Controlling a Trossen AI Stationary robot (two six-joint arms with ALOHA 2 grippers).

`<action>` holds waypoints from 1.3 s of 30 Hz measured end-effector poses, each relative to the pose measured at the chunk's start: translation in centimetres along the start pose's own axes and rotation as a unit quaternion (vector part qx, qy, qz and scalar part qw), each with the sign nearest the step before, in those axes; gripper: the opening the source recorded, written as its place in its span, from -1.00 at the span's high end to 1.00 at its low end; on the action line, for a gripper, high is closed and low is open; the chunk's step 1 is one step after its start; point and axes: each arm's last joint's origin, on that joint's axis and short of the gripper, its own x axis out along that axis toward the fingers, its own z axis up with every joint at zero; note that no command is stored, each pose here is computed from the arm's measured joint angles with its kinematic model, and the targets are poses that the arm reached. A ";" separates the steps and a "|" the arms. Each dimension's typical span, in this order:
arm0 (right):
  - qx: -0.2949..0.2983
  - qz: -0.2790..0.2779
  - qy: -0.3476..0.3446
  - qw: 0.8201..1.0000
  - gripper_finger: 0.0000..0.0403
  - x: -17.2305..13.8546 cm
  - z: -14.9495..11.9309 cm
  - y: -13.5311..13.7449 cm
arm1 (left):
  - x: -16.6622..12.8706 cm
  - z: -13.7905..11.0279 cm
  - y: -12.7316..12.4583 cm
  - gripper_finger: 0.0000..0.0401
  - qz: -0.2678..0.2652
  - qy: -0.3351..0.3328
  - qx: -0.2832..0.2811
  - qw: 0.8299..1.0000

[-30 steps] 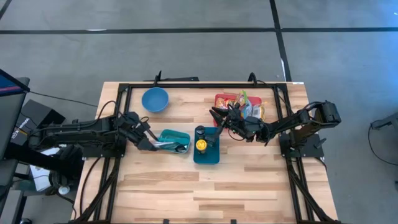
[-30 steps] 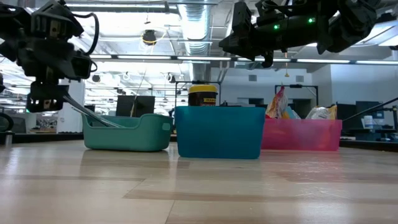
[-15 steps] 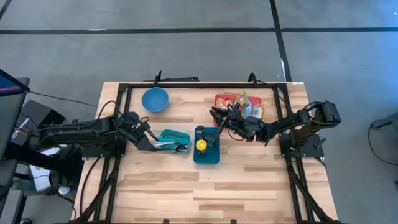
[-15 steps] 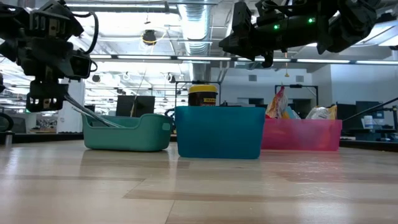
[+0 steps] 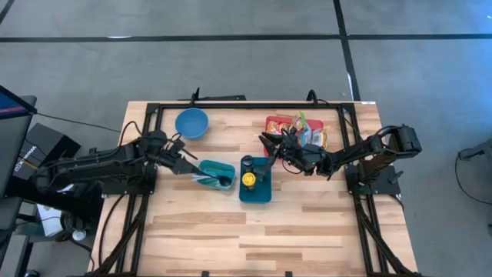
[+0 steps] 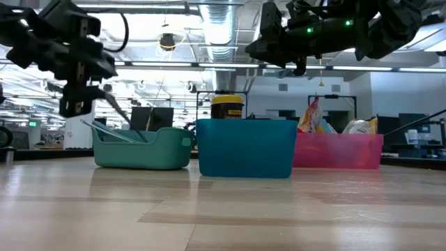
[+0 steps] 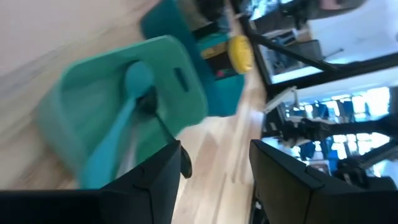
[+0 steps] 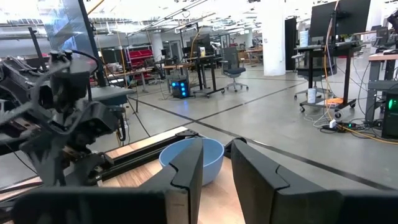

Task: Pick & Place Food Item
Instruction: Put the black spoon into the green bin, then return to Home Position

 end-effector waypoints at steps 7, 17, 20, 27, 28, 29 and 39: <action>0.000 0.000 0.000 1.000 0.61 0.0 0.0 0.0 | -0.3 -0.1 0.9 0.07 0.039 0.003 -0.025 0.999; 0.000 0.000 0.000 1.000 0.61 0.0 0.0 0.0 | -0.5 0.0 1.7 0.07 0.093 -0.026 -0.016 0.995; 0.000 0.000 0.000 1.000 0.61 0.0 0.0 0.0 | -0.6 0.1 1.8 0.07 0.104 -0.037 -0.011 0.994; 0.000 0.000 0.000 1.000 0.61 0.0 0.0 0.0 | -0.7 0.5 1.9 0.07 0.139 -0.078 0.017 0.987; 0.000 0.000 0.000 1.000 0.61 0.0 0.0 0.0 | -0.7 0.6 1.9 0.07 0.145 -0.089 0.029 0.985; 0.000 0.000 0.000 1.000 0.61 0.0 0.0 0.0 | -0.7 0.8 1.9 0.07 0.151 -0.101 0.045 0.982; 0.000 -0.002 0.000 1.000 0.61 0.1 0.0 -0.1 | -1.5 3.8 -1.2 0.07 0.112 -0.308 0.237 0.915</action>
